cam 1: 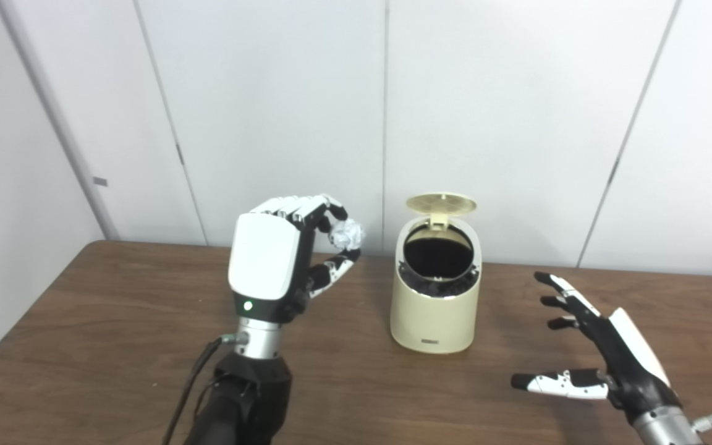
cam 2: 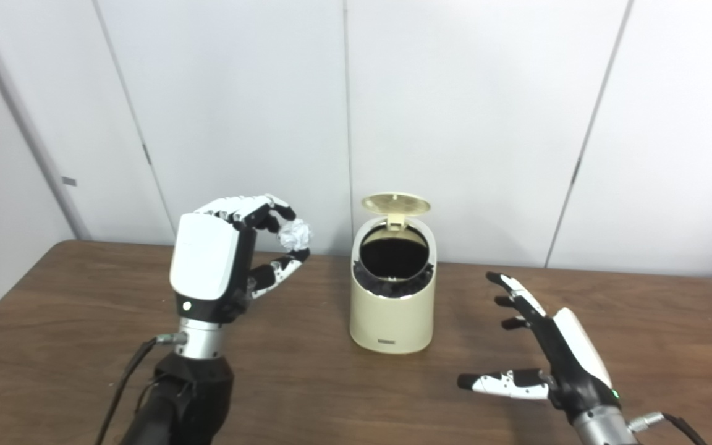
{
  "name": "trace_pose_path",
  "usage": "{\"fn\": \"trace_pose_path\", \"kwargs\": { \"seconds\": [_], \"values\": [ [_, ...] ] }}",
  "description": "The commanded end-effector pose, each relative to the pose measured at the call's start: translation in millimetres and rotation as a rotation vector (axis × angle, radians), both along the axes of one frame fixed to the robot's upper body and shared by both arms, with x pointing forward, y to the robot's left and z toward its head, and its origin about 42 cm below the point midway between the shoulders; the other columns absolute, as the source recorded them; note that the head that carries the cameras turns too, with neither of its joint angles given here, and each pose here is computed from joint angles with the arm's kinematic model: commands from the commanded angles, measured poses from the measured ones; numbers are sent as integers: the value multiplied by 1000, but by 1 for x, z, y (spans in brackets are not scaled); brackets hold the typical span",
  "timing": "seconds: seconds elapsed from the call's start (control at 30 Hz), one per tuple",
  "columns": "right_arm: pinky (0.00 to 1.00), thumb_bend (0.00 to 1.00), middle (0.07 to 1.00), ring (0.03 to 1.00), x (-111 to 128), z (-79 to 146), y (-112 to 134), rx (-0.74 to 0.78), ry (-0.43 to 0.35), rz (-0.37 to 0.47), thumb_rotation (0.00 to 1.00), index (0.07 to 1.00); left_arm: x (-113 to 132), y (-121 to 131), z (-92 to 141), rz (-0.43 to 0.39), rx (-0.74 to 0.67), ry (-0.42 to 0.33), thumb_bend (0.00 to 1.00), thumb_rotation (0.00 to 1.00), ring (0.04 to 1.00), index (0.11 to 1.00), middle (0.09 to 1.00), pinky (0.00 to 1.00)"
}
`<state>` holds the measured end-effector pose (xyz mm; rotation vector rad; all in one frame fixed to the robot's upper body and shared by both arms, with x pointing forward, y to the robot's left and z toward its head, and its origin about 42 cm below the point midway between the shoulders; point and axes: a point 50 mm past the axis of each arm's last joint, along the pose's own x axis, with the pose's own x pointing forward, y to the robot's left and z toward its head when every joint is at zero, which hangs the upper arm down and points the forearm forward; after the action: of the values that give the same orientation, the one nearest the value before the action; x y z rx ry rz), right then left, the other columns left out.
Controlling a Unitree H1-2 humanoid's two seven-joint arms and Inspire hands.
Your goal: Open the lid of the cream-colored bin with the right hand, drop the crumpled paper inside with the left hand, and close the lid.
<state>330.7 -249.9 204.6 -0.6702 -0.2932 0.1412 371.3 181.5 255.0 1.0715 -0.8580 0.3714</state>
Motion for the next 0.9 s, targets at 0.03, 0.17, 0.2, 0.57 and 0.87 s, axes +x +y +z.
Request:
{"fn": "trace_pose_path", "kwargs": {
  "seconds": [0.03, 0.17, 0.2, 0.57, 0.87],
  "values": [
    [700, 828, 949, 856, 3, 20, 9, 21, -86, 26, 180, 899, 7, -12, 17, -47, -13, -77, 519, 0, 399, 523, 417, 369],
    [694, 831, 948, 849, 2, 22, 12, 6, -96, 26, 164, 902, 14, -20, 11, -74, -11, -66, 519, 0, 415, 525, 421, 416],
    [706, 827, 949, 853, 2, 23, 13, 2, -100, 25, 169, 904, 16, -22, 10, -82, -13, -63, 519, 0, 421, 526, 422, 430],
    [703, 832, 948, 855, 4, 24, 17, -9, -103, 17, 208, 906, 38, -47, 8, -151, -25, -21, 519, 0, 442, 524, 415, 394],
    [718, 833, 949, 863, 1, 23, 19, -8, -104, 11, 202, 905, 50, -63, 11, -180, -1, -10, 519, 0, 441, 523, 417, 379]
  ]
}}
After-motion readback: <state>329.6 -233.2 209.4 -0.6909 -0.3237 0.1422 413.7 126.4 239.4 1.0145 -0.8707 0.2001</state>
